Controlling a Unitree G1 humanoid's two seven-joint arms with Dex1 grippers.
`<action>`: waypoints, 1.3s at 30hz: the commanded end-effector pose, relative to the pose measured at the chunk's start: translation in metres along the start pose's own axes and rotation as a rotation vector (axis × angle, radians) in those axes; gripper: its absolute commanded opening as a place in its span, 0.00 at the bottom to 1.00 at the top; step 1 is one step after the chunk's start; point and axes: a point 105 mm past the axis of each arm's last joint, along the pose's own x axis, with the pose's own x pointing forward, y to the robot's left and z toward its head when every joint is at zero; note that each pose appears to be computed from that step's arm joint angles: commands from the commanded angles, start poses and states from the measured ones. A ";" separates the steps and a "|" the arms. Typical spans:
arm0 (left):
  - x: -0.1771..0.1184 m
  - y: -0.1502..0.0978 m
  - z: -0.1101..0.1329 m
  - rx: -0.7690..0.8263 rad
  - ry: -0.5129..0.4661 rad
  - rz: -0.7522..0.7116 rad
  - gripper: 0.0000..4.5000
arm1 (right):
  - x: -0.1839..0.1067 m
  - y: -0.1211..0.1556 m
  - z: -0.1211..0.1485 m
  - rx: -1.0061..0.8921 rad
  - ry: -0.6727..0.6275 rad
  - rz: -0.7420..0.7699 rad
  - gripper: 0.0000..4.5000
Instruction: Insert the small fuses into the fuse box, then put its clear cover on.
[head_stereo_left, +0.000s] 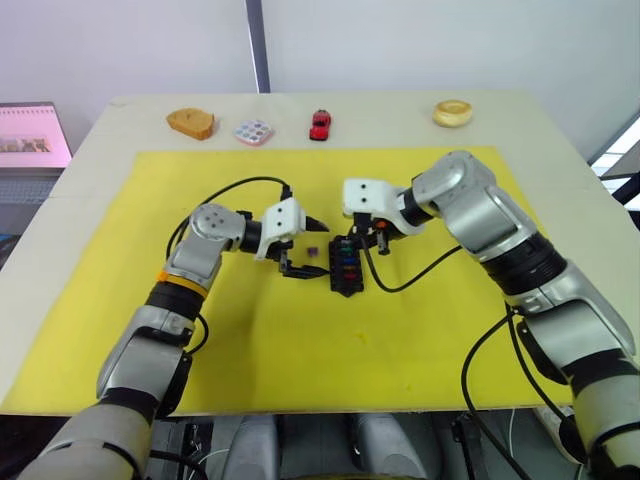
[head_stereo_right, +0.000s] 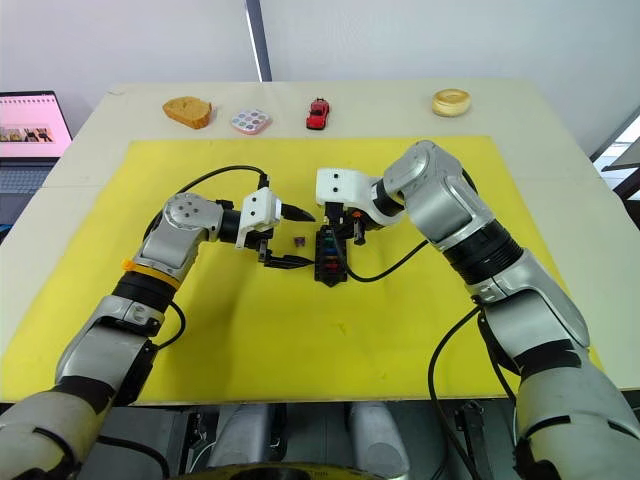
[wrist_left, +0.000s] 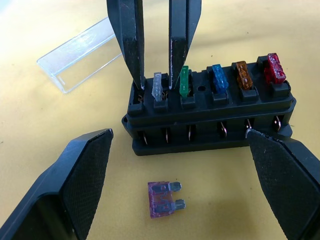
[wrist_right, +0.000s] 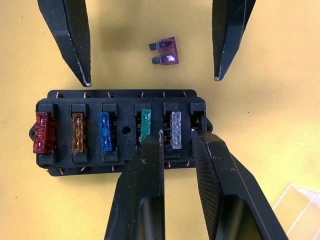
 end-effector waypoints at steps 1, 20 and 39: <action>-0.004 0.003 0.008 0.033 -0.022 0.014 1.00 | -0.010 -0.005 0.008 -0.017 -0.021 -0.030 0.21; -0.004 0.004 0.008 0.039 -0.019 0.016 1.00 | -0.035 -0.015 0.023 -0.027 -0.089 -0.086 0.21; -0.005 0.004 0.008 0.037 -0.020 0.019 1.00 | -0.021 0.003 0.024 0.025 -0.161 -0.011 0.01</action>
